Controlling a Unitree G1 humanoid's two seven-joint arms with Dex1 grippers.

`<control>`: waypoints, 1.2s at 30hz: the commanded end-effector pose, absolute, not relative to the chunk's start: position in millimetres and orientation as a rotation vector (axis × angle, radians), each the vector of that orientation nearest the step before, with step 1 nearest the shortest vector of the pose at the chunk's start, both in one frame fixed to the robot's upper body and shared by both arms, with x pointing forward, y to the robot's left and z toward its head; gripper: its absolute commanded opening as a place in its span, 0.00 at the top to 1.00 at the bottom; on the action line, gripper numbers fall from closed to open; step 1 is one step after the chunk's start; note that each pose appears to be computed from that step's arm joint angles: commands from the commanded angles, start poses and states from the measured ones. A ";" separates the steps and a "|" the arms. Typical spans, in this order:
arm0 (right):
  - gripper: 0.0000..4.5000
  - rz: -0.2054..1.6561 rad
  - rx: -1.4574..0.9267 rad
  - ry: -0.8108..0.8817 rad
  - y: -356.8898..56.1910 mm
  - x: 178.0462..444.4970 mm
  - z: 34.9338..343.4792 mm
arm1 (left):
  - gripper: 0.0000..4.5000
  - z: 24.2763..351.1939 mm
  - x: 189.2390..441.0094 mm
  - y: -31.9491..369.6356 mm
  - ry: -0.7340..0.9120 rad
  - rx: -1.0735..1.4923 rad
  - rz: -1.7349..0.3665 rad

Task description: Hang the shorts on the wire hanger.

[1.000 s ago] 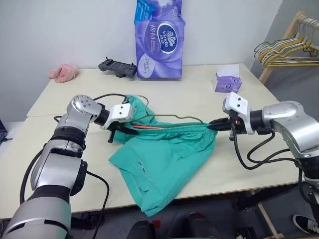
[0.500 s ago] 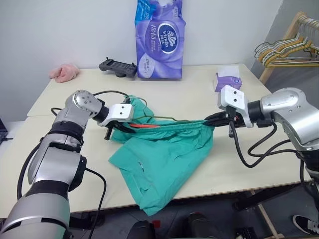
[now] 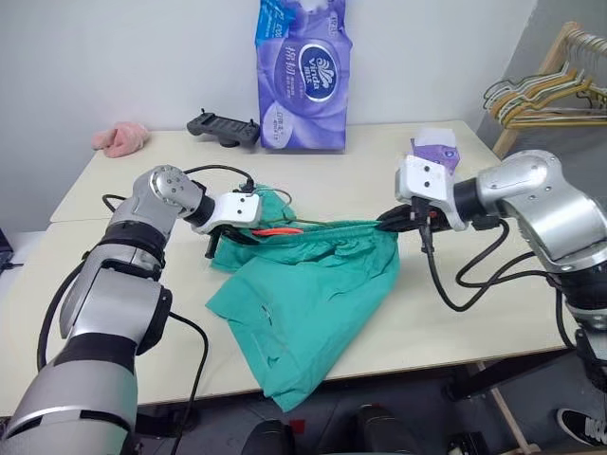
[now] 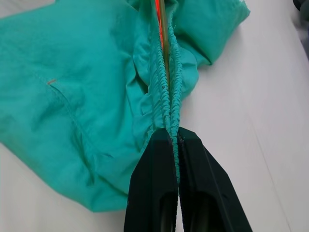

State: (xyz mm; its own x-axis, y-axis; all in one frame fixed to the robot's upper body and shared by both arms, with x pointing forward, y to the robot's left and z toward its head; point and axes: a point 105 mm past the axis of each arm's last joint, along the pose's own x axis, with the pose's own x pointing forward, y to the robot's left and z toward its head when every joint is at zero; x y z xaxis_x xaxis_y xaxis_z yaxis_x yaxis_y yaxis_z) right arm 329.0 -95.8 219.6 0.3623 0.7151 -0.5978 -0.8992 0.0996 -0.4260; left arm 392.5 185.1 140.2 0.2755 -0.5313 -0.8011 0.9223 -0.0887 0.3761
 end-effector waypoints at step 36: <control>0.00 1.080 -0.957 0.275 -102.5 356.7 194.6 | 1.00 168.9 410.1 160.3 0.304 1.053 -1.211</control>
